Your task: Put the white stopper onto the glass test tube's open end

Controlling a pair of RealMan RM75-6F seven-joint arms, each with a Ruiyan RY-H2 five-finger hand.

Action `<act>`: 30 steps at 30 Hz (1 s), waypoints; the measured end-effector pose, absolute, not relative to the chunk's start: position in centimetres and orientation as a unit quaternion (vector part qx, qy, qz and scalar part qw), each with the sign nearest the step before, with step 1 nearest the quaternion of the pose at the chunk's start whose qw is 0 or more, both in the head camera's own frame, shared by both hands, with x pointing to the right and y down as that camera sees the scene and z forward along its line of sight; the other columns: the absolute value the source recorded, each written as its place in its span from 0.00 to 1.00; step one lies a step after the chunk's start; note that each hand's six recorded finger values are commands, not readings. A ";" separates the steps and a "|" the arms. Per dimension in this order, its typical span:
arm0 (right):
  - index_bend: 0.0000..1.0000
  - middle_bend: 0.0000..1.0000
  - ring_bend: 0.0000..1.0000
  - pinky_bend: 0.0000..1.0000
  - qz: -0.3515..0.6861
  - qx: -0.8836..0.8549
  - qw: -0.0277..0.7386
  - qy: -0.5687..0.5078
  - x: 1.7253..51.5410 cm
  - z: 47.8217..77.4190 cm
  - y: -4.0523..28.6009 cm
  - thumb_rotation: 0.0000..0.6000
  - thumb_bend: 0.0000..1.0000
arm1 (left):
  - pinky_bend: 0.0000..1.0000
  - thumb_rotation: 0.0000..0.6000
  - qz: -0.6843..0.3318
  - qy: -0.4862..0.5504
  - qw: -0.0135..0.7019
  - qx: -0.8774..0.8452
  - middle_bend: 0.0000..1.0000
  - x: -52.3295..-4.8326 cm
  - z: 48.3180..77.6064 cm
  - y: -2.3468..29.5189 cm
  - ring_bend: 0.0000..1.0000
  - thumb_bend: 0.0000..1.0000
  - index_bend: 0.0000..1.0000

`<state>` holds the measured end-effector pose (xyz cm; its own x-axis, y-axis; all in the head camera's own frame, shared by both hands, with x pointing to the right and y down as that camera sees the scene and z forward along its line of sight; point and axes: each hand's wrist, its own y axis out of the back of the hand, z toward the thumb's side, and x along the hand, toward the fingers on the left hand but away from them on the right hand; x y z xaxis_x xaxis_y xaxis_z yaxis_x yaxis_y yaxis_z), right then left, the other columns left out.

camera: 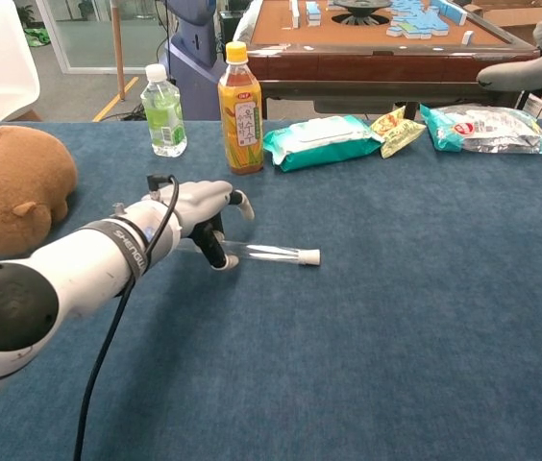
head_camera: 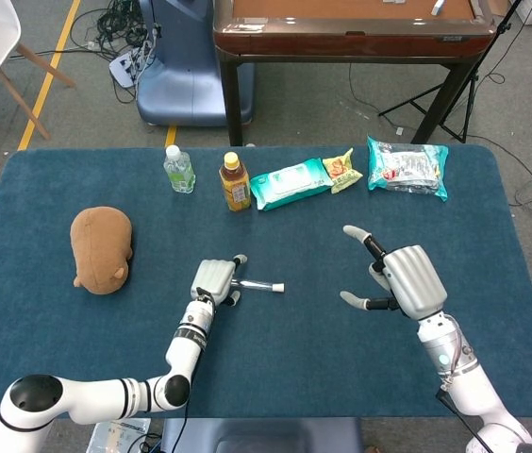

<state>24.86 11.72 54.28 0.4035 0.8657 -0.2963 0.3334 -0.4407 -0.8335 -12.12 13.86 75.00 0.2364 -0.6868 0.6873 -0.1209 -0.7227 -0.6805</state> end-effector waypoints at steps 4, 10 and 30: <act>0.17 1.00 1.00 1.00 0.386 -0.752 0.356 -0.398 25.6 54.1 11.5 0.82 0.08 | 1.00 1.00 -0.544 0.284 0.249 -0.750 0.90 -12.5 73.8 13.4 1.00 0.29 0.11; 0.17 1.00 1.00 1.00 0.426 -0.730 0.354 -0.399 28.3 54.6 11.3 0.82 0.08 | 1.00 1.00 -0.525 0.307 0.242 -0.756 0.88 -14.7 70.8 12.3 1.00 0.29 0.11; 0.17 0.46 0.47 0.66 0.552 -0.614 0.372 -0.425 41.2 54.8 14.2 0.98 0.17 | 0.64 1.00 -0.480 0.439 0.342 -0.678 0.40 -31.4 60.2 14.7 0.44 0.29 0.26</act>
<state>41.23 14.16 54.84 0.0297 0.9316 -0.3622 0.1104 -0.3632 -0.9252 -31.45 14.66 60.18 0.1543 -0.9238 0.3504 -0.2680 -0.3805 -0.8851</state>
